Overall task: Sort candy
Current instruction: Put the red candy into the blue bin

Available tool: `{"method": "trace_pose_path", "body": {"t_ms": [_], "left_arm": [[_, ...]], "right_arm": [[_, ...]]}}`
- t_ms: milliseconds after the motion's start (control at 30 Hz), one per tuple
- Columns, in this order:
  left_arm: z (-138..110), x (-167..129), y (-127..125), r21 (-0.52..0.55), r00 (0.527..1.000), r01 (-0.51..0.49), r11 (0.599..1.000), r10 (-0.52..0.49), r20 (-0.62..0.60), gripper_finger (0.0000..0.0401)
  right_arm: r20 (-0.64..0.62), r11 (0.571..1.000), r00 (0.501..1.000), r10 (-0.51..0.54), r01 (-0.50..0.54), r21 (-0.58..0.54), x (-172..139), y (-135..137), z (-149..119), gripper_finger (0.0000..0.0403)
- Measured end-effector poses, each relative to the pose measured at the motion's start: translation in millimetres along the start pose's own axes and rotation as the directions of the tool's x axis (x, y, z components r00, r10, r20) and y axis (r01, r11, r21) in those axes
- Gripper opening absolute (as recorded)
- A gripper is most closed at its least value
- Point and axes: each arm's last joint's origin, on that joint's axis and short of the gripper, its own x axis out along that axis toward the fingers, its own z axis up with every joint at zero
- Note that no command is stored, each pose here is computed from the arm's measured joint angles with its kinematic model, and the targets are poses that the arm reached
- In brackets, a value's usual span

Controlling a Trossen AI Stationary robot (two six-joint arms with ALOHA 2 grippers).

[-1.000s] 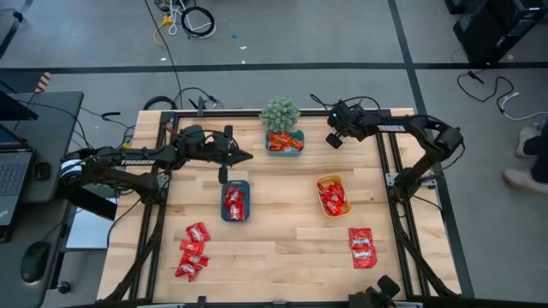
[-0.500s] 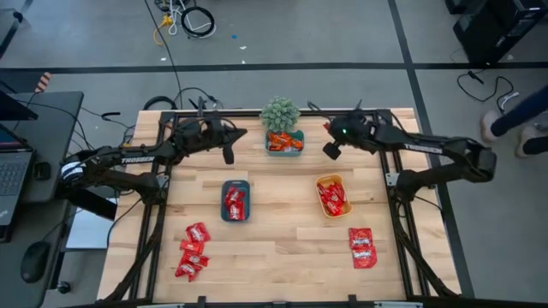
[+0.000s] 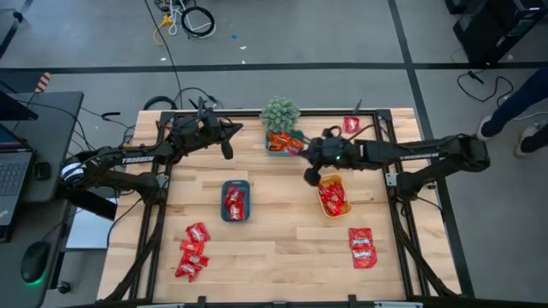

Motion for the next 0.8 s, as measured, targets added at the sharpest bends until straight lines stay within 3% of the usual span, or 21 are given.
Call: {"method": "trace_pose_path", "body": {"t_ms": [133,400,800], "left_arm": [[-12,-8,10,-0.035,0.998,-0.050,0.998,0.051,0.026,0.0011],[-25,-20,14,-0.047,0.996,-0.045,0.998,0.049,0.078,0.0011],[-25,-20,15,-0.047,0.996,-0.049,0.998,0.052,0.076,0.0011]], "right_arm": [[0.060,0.996,0.994,0.094,-0.094,-0.009,21,24,4,0.0000],[0.077,0.971,0.969,0.237,-0.234,-0.038,77,73,4,0.0000],[0.063,0.933,0.937,0.343,-0.331,-0.143,137,120,22,0.0000]]}}
